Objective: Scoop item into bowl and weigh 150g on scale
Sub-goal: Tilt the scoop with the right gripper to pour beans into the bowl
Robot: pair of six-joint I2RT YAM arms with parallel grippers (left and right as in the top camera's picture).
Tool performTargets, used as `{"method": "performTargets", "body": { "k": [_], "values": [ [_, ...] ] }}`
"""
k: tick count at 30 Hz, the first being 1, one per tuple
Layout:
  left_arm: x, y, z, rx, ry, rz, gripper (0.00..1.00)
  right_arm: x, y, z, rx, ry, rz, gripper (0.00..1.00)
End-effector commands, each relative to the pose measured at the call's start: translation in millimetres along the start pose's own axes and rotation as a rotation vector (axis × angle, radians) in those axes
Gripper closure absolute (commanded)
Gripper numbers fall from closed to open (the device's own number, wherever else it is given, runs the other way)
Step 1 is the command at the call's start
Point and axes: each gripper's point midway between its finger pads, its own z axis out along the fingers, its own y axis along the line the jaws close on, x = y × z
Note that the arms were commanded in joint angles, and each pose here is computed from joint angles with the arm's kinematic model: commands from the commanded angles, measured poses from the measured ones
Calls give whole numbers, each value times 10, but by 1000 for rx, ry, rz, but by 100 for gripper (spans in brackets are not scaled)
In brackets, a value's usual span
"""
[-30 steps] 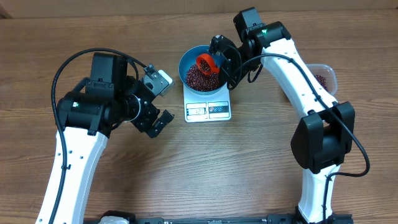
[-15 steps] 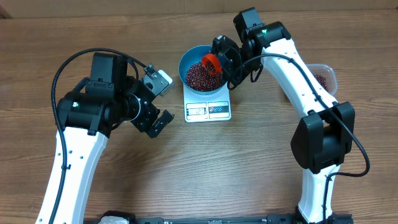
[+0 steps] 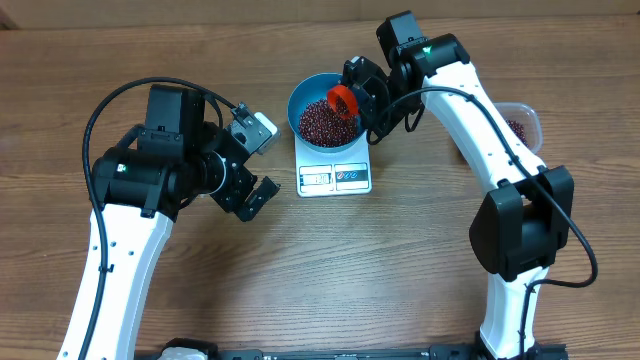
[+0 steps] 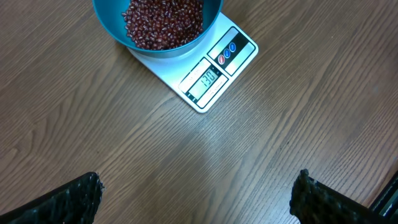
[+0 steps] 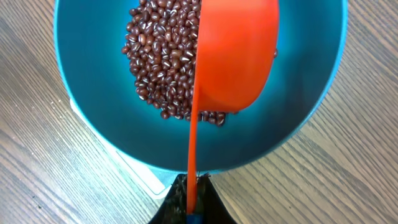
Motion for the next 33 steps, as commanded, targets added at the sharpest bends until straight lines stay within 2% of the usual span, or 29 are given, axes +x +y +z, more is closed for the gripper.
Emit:
{"method": "performTargets", "body": {
  "k": [1, 7, 33],
  "values": [
    [-53, -6, -16, 8, -14, 26, 0, -194, 87, -462, 77, -85, -46, 96],
    [-53, -6, -16, 8, -14, 26, 0, -146, 54, -502, 189, -26, -73, 96],
    [-53, -6, -16, 8, -14, 26, 0, -173, 134, -480, 181, -25, -90, 96]
  ]
}}
